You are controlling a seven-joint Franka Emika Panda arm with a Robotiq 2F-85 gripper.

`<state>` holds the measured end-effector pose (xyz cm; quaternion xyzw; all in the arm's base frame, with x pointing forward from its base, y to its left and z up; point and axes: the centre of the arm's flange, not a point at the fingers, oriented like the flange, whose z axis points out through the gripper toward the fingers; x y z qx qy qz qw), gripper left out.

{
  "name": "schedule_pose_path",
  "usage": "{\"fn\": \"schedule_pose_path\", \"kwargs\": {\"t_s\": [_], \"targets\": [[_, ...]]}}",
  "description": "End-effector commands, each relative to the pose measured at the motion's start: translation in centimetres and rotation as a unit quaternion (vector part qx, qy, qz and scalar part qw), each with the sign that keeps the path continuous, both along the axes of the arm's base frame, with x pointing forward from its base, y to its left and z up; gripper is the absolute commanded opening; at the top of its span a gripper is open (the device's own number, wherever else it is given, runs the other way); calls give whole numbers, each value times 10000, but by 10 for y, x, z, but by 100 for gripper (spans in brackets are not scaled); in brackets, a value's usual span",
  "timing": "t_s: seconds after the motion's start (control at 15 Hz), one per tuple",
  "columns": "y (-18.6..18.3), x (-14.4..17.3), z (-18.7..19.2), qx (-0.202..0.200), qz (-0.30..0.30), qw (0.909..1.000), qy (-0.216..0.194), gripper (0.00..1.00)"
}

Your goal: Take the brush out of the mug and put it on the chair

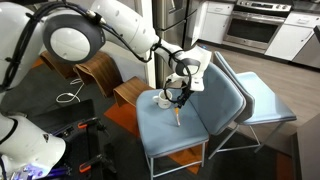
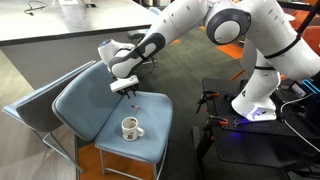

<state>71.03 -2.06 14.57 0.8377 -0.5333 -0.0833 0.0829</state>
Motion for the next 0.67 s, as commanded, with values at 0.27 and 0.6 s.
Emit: {"fn": "schedule_pose_path", "kwargs": {"t_s": [0.27,0.6], "targets": [[18,17,29,865,457,9914,-871,100],[24,18,37,1358,713,9765,-1515,100]]}}
